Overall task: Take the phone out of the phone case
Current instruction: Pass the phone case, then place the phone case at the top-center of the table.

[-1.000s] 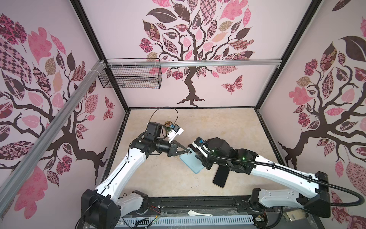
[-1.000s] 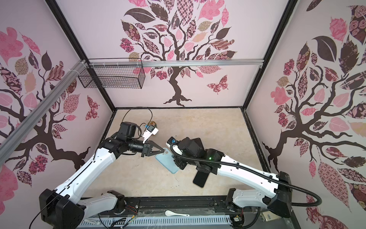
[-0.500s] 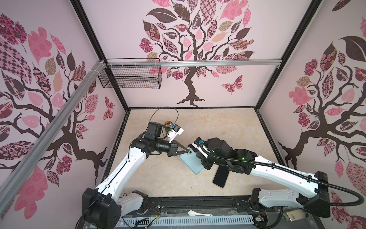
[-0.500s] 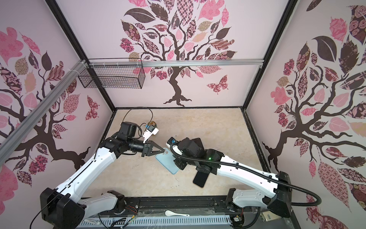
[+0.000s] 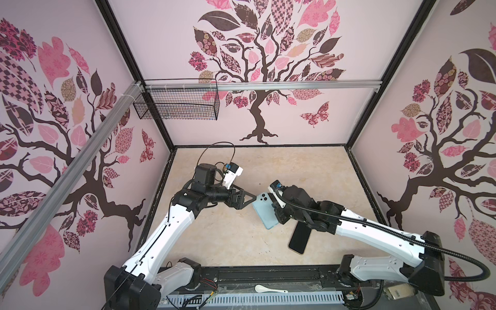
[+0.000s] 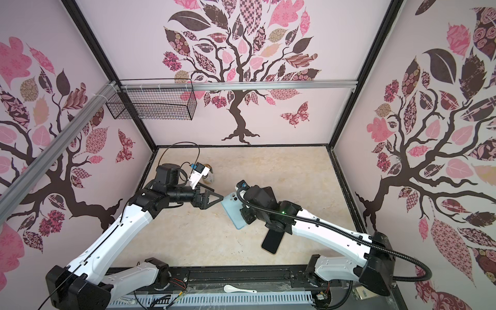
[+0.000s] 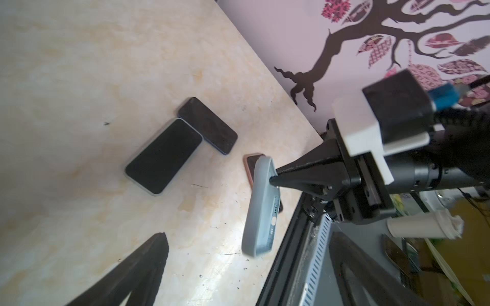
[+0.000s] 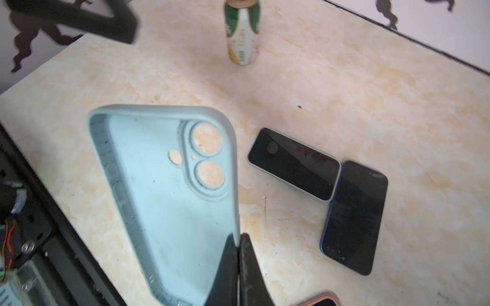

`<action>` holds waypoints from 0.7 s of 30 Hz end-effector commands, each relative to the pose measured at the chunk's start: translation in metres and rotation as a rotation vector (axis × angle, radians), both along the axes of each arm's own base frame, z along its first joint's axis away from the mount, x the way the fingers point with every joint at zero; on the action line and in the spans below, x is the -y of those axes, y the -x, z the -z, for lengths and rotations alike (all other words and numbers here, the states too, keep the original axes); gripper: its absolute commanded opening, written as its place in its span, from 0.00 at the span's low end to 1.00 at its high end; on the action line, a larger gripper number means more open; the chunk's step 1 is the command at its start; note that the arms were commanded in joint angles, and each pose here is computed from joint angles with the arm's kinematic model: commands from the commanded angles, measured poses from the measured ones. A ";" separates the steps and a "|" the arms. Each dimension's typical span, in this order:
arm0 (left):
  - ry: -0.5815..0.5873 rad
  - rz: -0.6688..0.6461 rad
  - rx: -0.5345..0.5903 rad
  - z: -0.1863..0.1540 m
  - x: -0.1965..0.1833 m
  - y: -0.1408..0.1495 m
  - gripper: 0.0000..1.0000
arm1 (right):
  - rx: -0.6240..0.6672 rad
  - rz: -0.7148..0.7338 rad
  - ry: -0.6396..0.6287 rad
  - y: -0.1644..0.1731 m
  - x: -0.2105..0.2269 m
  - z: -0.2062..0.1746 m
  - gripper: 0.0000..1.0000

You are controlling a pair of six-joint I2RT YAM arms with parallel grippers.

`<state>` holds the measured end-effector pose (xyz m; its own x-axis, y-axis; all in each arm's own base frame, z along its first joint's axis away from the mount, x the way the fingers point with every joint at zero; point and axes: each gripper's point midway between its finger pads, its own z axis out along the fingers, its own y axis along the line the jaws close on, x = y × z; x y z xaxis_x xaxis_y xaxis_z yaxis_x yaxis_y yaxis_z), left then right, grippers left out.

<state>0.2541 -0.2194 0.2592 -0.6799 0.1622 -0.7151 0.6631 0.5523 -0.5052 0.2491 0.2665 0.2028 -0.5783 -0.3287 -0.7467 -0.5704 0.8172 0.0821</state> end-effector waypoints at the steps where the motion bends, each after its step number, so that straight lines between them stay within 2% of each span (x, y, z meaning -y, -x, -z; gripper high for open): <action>1: -0.094 -0.168 -0.019 0.023 -0.016 -0.026 0.98 | -0.136 0.151 -0.041 -0.022 0.029 0.025 0.00; 7: -0.074 -0.286 -0.051 0.039 -0.020 -0.049 0.98 | -0.263 0.311 -0.052 -0.062 0.068 0.048 0.00; 11: -0.083 -0.409 -0.064 0.051 -0.027 -0.066 0.98 | -0.357 0.447 0.031 -0.091 0.087 0.070 0.00; 15: -0.075 -0.468 -0.056 0.055 -0.021 -0.078 0.98 | -0.322 0.617 0.114 -0.121 0.106 0.078 0.00; 18: -0.041 -0.500 -0.126 0.060 -0.011 -0.088 0.98 | -0.260 0.639 0.144 -0.143 0.110 0.079 0.00; 21: -0.097 -0.486 -0.137 0.067 0.003 -0.094 0.98 | -0.264 0.582 0.149 -0.162 0.107 0.080 0.00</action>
